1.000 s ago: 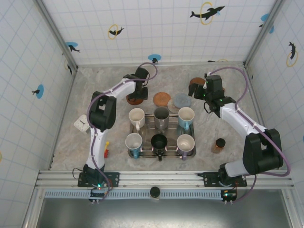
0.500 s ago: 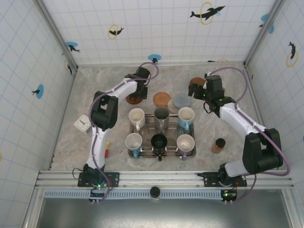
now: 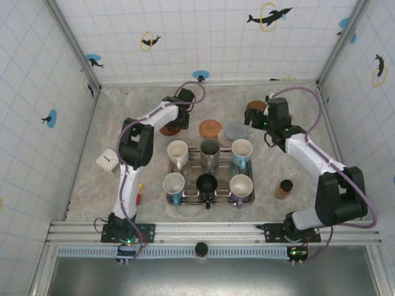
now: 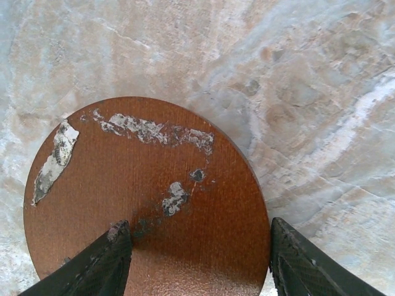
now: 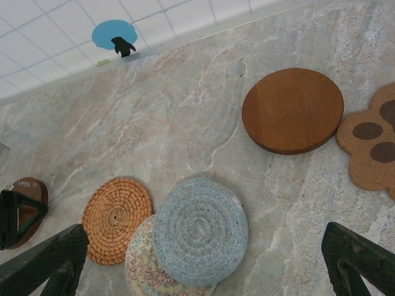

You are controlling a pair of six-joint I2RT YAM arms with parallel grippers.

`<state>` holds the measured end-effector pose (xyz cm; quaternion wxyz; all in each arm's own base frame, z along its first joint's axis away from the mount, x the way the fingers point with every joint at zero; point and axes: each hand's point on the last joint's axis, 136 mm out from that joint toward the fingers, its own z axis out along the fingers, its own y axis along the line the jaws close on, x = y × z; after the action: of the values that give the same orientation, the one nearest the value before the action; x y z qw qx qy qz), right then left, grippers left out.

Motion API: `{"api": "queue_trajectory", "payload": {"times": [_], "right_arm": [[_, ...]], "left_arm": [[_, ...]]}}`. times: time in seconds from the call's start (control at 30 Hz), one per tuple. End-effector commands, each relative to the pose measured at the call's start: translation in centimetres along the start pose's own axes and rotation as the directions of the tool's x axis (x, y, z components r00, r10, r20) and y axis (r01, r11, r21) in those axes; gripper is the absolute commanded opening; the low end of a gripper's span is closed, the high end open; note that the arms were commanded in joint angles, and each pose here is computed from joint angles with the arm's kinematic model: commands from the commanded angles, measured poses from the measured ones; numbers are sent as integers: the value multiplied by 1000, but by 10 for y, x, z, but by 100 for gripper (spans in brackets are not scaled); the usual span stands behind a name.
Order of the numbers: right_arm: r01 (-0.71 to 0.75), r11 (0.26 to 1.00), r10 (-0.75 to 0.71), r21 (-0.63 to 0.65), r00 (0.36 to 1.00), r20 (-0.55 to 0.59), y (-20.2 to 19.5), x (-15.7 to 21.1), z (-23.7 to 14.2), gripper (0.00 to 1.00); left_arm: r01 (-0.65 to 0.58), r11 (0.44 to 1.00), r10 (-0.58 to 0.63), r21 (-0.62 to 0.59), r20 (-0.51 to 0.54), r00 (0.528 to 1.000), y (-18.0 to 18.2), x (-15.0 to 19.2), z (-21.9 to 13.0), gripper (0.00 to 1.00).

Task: Place the cup by the coaster

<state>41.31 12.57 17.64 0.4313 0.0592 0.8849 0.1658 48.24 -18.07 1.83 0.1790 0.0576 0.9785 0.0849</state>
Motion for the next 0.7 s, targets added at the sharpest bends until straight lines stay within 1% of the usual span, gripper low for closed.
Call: {"api": "queue_trajectory", "payload": {"times": [0.0,0.27,0.37,0.4,0.67], "right_arm": [[-5,1000,5,-6,1000,6,2,-4,0,100],[-12,1000,12,-16,1000,4,5,-5,-1,100],[-13,1000,13,-20,1000,3,7,-5,-1,100],[-14,1000,14,-22,1000,4,8,-6,-1,100],[-6,1000,6,-27,1000,2,16,-6,-2,100]], "left_arm": [[-32,997,18,-76,-179,984,23,49,32,57],[-26,993,3,-117,-188,982,46,55,34,57],[-24,992,-1,-123,-198,980,53,60,39,57],[-6,993,-13,-118,-164,986,57,50,27,57],[11,992,-32,-128,-164,986,73,48,27,56]]}}
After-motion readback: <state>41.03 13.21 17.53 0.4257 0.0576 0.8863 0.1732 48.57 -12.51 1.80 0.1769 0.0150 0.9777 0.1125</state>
